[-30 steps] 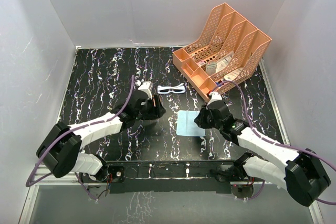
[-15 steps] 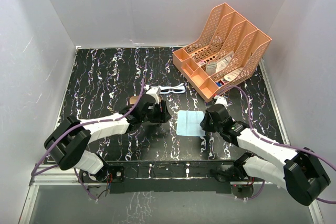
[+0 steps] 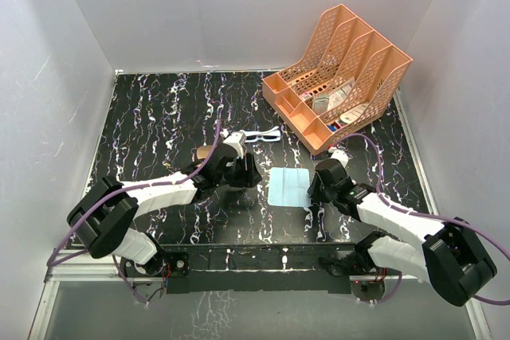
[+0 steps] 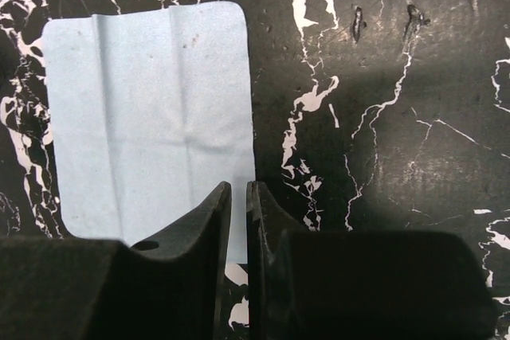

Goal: Organize the sunglasses
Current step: Fold the glasses cleaning cloth at the center of the board.

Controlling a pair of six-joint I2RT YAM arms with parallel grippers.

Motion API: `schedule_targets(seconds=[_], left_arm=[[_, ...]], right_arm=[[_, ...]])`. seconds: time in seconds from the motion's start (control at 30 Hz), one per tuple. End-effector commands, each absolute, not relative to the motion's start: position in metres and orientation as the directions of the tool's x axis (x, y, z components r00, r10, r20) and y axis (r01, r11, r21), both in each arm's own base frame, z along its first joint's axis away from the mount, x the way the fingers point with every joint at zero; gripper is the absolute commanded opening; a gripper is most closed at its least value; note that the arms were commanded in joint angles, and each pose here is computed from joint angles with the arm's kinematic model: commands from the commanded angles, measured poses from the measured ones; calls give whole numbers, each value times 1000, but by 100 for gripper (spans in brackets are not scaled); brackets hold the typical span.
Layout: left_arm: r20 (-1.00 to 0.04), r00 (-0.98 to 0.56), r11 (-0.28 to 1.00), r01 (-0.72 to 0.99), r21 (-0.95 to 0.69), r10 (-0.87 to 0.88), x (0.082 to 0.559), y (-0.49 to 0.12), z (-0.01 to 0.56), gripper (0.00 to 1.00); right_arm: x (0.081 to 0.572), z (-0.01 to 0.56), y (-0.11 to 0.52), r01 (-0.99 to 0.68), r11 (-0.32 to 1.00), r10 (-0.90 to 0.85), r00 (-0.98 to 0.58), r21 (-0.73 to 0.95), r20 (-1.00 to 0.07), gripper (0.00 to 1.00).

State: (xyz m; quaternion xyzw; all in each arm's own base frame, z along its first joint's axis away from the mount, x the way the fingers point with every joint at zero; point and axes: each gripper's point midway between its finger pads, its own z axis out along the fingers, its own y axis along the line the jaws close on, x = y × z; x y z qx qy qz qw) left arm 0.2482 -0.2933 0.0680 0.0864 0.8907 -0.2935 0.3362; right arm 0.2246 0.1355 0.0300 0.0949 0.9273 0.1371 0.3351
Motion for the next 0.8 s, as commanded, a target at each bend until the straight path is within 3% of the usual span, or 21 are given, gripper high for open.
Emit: schedule_targets(seconds=[0.0, 0.77], left_arm=[[-665, -744, 791, 374, -485, -56, 253, -305, 80, 53], [-664, -746, 788, 379, -485, -51, 254, -308, 79, 54]], right_arm=[[236, 33, 134, 109, 938, 300, -731, 329, -613, 13], [238, 29, 145, 39, 923, 272, -771, 384, -575, 17]])
